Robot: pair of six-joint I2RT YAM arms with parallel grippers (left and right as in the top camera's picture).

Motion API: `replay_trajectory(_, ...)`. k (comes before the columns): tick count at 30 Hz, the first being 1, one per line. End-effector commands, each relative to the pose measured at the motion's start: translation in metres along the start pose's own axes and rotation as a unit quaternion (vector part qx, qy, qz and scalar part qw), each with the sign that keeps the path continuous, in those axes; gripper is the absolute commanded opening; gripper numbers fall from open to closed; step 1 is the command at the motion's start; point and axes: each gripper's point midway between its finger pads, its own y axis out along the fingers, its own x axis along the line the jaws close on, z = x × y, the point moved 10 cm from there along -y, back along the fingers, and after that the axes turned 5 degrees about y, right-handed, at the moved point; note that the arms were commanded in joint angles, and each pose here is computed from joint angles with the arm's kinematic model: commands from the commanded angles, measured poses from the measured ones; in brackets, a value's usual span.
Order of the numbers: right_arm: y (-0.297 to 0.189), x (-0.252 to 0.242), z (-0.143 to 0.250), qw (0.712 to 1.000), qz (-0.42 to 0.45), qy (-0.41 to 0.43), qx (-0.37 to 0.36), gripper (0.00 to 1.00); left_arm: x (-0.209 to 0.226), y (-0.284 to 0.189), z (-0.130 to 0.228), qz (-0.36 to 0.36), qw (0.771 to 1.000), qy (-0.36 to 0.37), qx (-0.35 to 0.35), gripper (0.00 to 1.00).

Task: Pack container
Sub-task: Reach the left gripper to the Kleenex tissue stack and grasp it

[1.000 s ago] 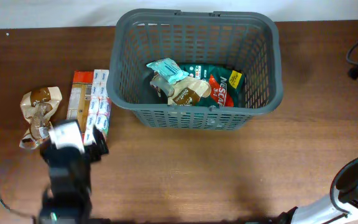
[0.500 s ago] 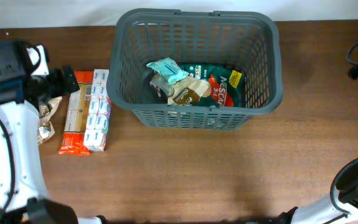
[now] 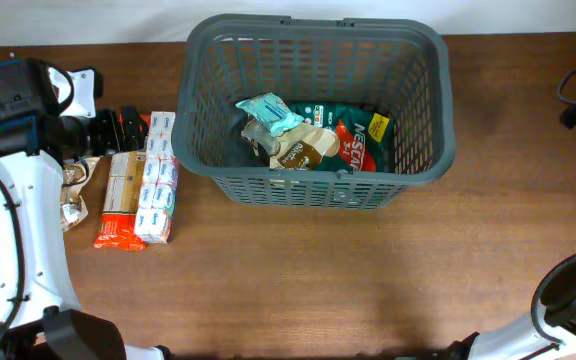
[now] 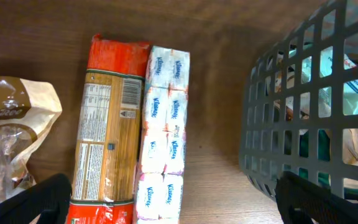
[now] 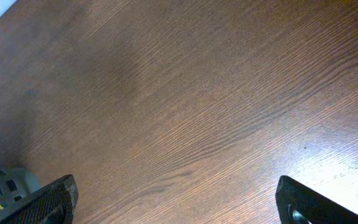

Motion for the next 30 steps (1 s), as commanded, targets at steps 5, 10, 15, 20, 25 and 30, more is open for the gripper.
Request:
replay_trajectory(5, -0.001, 0.002, 0.001, 1.0, -0.004, 0.001, -0.001, 0.99, 0.013, 0.053, 0.015, 0.026, 0.994, 0.0, 0.107, 1.0)
replay_trajectory(10, -0.001, 0.002, 0.001, 1.0, -0.003, 0.001, -0.001, 0.99, 0.021, 0.1, 0.035, 0.045, 0.978, -0.021, 0.2, 0.89)
replay_trajectory(15, -0.001, 0.002, 0.001, 1.0, -0.003, 0.001, -0.001, 0.99, 0.009, 0.134, 0.047, 0.038, 0.963, 0.032, 0.264, 0.89)
replay_trajectory(20, -0.001, 0.002, 0.001, 1.0, -0.003, 0.001, -0.001, 0.99, -0.006, 0.154, 0.052, -0.029, 0.948, 0.088, 0.306, 0.89)
replay_trajectory(25, -0.001, 0.002, 0.001, 1.0, -0.003, 0.001, 0.0, 1.0, -0.007, 0.174, 0.058, -0.032, 0.945, 0.075, 0.317, 0.89)
replay_trajectory(30, -0.001, 0.002, 0.001, 1.0, -0.003, 0.001, -0.001, 0.99, -0.002, 0.196, 0.071, -0.039, 0.934, 0.06, 0.349, 0.77)
